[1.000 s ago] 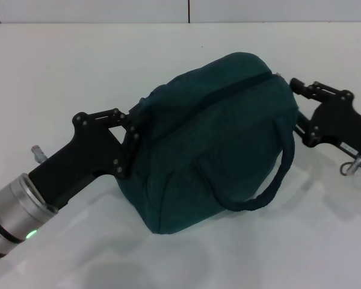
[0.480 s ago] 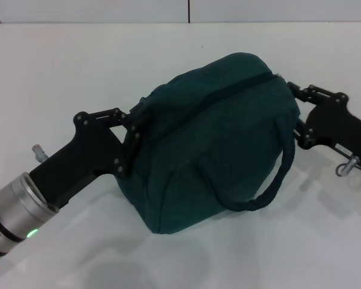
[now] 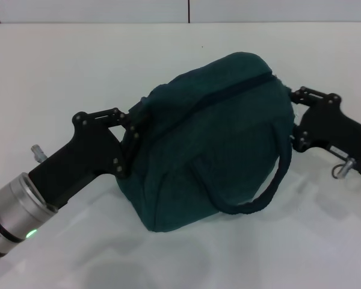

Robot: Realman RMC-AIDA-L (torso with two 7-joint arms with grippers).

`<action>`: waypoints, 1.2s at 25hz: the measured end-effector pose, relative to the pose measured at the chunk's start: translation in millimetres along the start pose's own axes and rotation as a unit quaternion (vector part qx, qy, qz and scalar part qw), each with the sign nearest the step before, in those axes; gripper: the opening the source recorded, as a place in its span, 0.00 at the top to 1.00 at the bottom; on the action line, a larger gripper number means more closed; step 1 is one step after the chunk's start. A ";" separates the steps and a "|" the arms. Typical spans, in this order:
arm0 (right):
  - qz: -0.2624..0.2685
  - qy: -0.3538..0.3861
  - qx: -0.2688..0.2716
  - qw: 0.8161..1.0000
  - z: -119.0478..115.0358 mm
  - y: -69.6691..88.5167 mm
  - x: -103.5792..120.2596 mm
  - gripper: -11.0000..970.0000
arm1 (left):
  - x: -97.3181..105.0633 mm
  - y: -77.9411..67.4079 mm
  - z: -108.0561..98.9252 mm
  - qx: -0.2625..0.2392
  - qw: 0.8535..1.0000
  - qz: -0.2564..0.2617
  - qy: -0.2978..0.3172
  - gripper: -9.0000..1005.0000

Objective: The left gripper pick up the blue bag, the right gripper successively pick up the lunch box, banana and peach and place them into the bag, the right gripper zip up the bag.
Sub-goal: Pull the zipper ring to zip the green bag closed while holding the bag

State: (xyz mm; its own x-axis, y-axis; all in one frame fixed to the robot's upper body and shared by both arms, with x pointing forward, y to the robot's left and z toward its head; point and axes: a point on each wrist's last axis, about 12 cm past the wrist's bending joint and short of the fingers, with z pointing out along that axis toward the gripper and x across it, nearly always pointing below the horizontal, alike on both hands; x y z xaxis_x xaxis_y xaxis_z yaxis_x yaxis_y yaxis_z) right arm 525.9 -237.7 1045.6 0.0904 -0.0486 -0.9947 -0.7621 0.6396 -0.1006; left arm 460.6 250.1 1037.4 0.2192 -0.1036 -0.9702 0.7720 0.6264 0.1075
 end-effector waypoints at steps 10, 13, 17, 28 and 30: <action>0.004 -0.008 0.031 0.999 -8.3 -8.0 -1.0 0.64 | 0.4 -0.6 -2.4 -0.002 1.000 -0.001 0.002 0.94; 0.004 -0.011 0.040 0.999 -9.3 -11.8 -2.4 0.64 | 0.5 -0.9 -3.2 -0.003 1.000 -0.001 0.003 0.94; 0.002 -0.008 0.048 0.999 -8.6 -16.3 -3.1 0.64 | 0.6 -1.2 -3.2 -0.002 1.000 -0.001 0.003 0.94; -0.012 0.002 0.024 1.000 2.1 -16.0 -5.0 0.65 | 0.3 -1.9 -3.2 -0.001 1.000 -0.001 0.001 0.94; -0.014 0.001 0.019 1.000 3.5 -14.9 -5.7 0.65 | 0.4 -2.0 -3.1 -0.001 1.000 -0.002 0.001 0.94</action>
State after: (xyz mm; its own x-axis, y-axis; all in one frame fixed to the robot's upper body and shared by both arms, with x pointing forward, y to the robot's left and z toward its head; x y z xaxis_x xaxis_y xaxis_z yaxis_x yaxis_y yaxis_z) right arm 539.0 -244.3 1052.8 0.1096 -0.0684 -0.9916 -0.7339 0.6672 -0.1272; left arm 457.3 251.2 1036.2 0.2159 -0.1043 -0.9708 0.7715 0.6276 0.1042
